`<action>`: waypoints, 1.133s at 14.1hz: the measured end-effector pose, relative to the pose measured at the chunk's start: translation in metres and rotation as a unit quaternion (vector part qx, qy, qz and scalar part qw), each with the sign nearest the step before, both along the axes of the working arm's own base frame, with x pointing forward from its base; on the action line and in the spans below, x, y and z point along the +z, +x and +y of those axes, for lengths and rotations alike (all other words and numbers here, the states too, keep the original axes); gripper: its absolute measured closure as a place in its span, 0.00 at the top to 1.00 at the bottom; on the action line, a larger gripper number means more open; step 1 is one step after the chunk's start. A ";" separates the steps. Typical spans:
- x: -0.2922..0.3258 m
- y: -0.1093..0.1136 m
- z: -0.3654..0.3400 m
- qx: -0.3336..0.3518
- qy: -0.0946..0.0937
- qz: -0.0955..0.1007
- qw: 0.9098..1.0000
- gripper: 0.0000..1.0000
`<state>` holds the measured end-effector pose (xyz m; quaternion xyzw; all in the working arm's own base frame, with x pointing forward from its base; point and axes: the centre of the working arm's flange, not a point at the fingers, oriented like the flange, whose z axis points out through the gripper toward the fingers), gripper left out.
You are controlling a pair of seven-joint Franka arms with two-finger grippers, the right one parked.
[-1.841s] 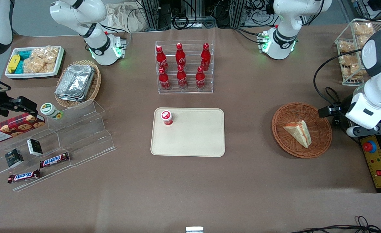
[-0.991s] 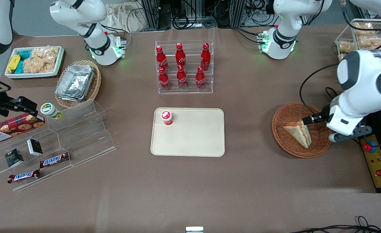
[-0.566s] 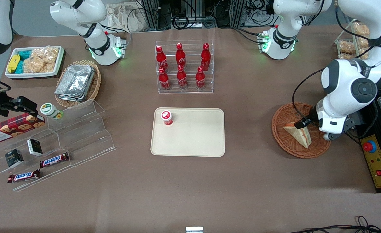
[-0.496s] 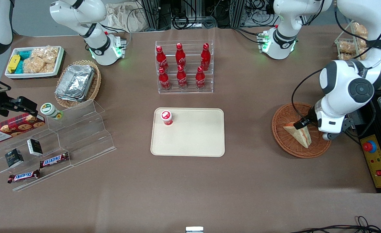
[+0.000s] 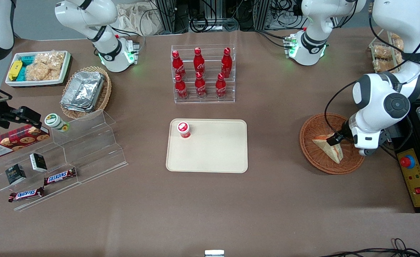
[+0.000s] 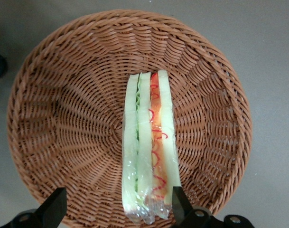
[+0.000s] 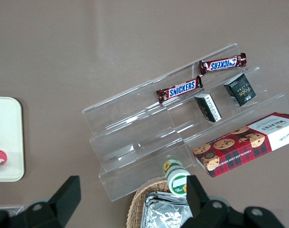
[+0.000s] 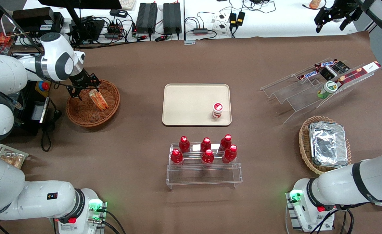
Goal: Place sandwich from basket to tray
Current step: 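Lower the open left gripper around the sandwich's wrapped edge, then close the left gripper on the sandwich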
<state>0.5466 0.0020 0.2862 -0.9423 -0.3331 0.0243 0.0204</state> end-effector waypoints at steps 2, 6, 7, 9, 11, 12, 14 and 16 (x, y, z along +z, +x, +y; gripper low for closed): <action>-0.007 0.002 0.000 0.008 0.000 -0.003 1.000 1.00; -0.009 0.003 -0.002 0.020 0.000 -0.004 1.000 1.00; -0.005 0.003 -0.001 0.021 0.001 0.004 1.000 1.00; 0.015 0.010 0.000 0.024 0.003 0.024 0.999 1.00; 0.036 0.020 0.000 0.028 0.004 0.025 0.999 1.00; 0.039 0.022 0.000 0.029 0.003 0.023 0.999 1.00; 0.032 0.024 -0.001 0.039 -0.009 0.024 0.999 1.00; 0.014 0.026 -0.002 0.044 -0.015 0.022 0.999 1.00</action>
